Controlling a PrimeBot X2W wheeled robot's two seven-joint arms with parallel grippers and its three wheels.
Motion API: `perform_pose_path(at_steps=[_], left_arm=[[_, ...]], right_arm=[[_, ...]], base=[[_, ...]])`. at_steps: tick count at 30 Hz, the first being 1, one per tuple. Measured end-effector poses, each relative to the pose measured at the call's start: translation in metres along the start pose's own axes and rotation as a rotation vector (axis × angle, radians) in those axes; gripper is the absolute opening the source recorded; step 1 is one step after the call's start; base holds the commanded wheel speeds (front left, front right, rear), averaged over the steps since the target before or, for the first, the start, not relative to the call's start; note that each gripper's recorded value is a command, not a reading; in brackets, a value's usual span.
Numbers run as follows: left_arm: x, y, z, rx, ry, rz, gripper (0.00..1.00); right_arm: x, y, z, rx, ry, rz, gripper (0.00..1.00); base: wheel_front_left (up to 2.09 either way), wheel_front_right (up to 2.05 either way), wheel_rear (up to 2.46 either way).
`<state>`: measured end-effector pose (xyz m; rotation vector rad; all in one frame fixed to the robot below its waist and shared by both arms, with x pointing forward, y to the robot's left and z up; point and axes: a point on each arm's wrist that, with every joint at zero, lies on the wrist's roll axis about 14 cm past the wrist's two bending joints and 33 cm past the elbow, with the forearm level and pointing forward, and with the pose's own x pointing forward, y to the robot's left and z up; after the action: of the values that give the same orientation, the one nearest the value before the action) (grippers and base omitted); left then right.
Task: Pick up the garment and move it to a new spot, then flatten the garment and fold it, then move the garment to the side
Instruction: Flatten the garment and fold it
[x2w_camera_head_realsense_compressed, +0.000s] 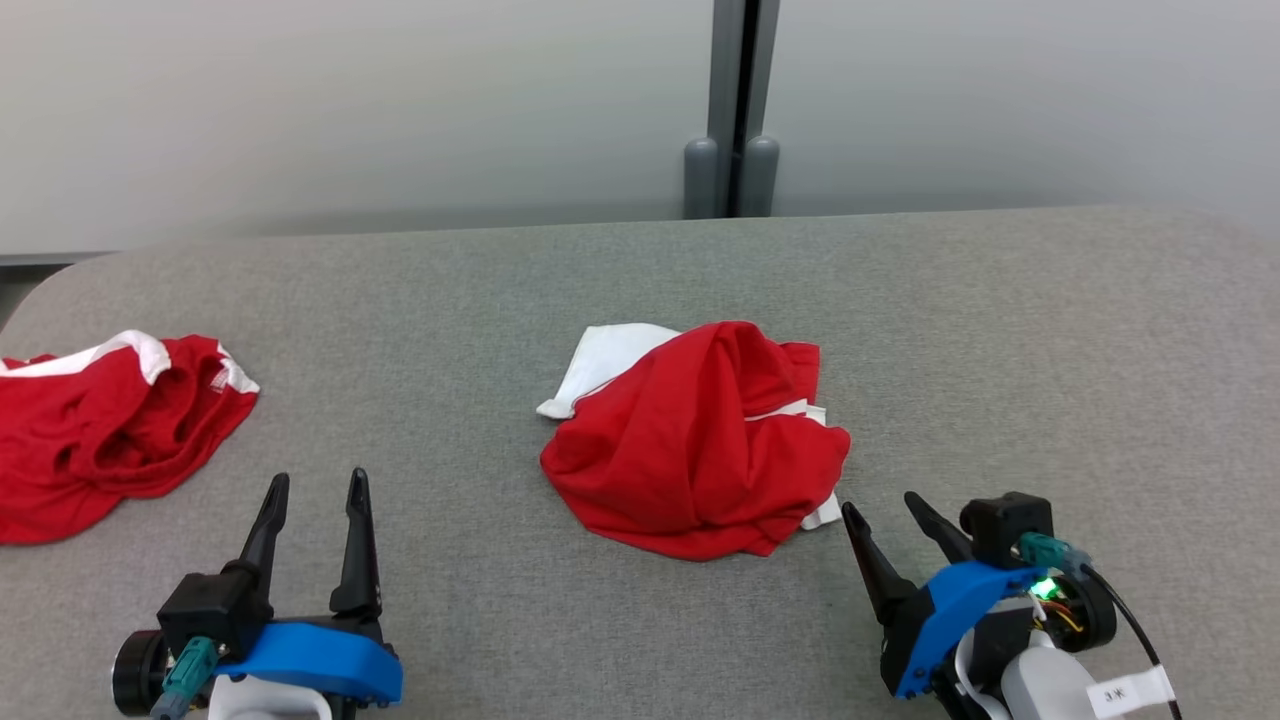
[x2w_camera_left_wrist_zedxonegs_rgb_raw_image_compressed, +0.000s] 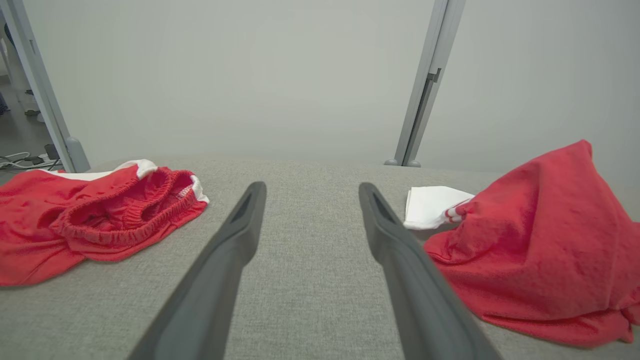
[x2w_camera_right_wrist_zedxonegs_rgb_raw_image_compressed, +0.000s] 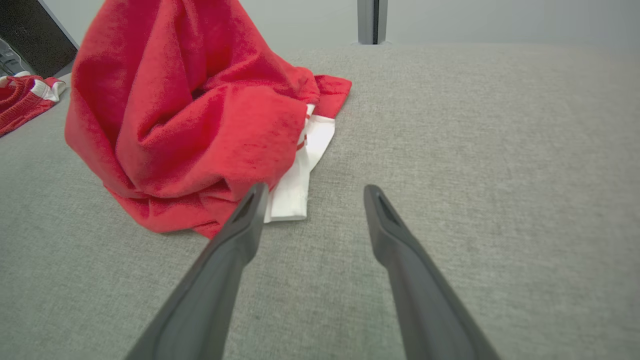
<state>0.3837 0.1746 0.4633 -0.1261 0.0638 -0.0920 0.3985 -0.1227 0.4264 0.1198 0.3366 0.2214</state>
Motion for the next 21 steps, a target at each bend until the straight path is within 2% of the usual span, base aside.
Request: perform_pose_path(at_steps=[5,11,12,13,14,15,18,21], left_arm=[[0.004,0.003,0.003,0.000,-0.007,0.000,1.00],[0.003,0.011,0.005,0.004,-0.011,0.015,1.00],[0.003,0.012,0.005,0.005,-0.011,0.019,1.00],[0.002,0.013,0.005,0.005,-0.012,0.022,1.00],[0.002,0.014,0.005,0.006,-0.011,0.025,1.00],[0.001,0.015,0.005,0.006,-0.011,0.027,1.00],[-0.001,0.016,0.006,0.005,-0.014,0.031,1.00],[-0.005,0.016,0.006,0.004,-0.015,0.035,1.00]], right_arm=[[0.026,0.012,-0.017,-0.014,0.099,0.045,1.00],[0.041,0.014,-0.039,-0.023,0.195,0.052,1.00],[0.043,0.015,-0.041,-0.022,0.205,0.054,0.92],[0.045,0.016,-0.041,-0.022,0.206,0.057,0.38],[0.047,0.017,-0.041,-0.022,0.206,0.060,0.13],[0.048,0.018,-0.041,-0.025,0.204,0.064,0.00],[0.049,0.021,-0.035,-0.013,0.168,0.070,0.00],[0.052,0.021,-0.011,0.006,0.066,0.064,0.00]], base=[[0.00,0.00,0.00],[0.00,0.00,0.00],[0.00,0.00,0.00],[0.00,0.00,0.00],[0.00,0.00,0.00],[0.00,0.00,0.00],[0.00,0.00,0.00],[0.00,0.00,0.00]])
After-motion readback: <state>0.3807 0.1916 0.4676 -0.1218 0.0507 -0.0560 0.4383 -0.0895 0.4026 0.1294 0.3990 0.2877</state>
